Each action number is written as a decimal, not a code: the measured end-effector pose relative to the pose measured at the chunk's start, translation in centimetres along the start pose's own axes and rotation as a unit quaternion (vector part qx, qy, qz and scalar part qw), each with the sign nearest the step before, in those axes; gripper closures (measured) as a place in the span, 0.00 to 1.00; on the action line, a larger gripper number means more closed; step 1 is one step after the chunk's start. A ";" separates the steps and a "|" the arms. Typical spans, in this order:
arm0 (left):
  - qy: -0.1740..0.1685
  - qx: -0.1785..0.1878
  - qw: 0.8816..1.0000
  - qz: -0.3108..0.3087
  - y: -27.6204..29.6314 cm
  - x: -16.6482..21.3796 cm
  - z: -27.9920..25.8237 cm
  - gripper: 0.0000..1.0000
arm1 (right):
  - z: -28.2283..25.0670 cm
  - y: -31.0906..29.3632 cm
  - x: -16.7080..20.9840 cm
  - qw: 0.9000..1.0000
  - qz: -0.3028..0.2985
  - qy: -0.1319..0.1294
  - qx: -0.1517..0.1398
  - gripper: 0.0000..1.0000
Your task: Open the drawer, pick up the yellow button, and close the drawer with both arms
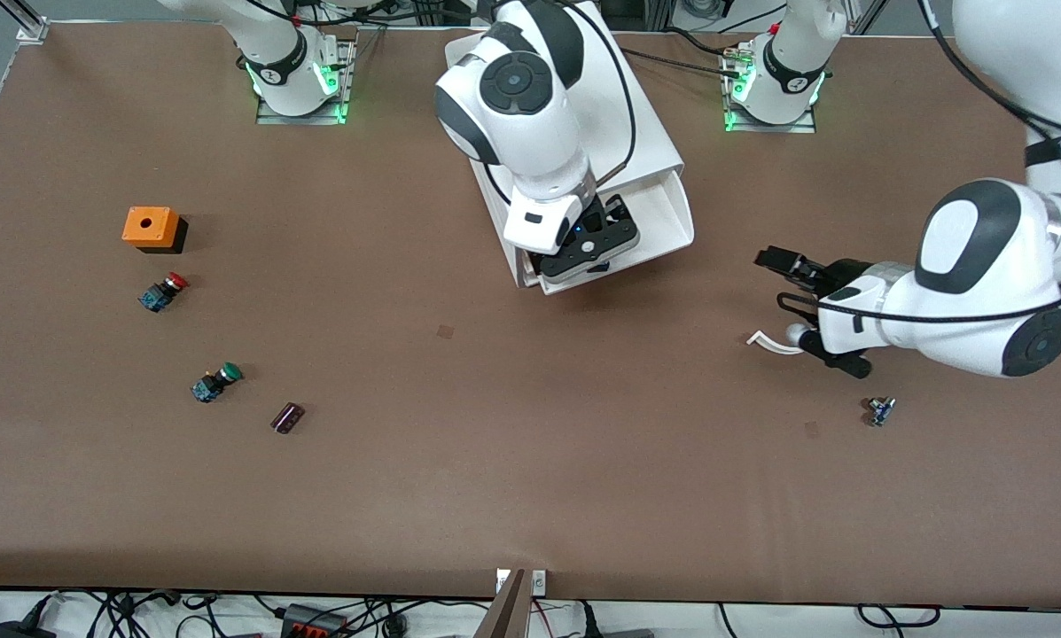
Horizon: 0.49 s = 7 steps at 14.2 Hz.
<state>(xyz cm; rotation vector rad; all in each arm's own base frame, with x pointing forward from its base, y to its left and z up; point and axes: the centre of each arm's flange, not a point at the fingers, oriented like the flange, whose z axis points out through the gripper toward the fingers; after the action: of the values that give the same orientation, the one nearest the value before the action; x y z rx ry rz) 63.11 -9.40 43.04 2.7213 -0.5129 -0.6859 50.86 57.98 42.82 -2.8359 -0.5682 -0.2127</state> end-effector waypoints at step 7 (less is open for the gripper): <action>0.165 0.137 0.974 -0.072 -2.4 -8.5 -11.1 0.00 | 1.8 -1.3 -0.9 1.000 0.003 -0.012 -0.004 0.00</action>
<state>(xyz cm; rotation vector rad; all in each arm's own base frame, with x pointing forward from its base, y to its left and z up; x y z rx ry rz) 62.27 -1.77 54.94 3.0695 -0.3553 -0.1923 49.73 59.30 41.20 -2.8510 -0.5652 -0.1809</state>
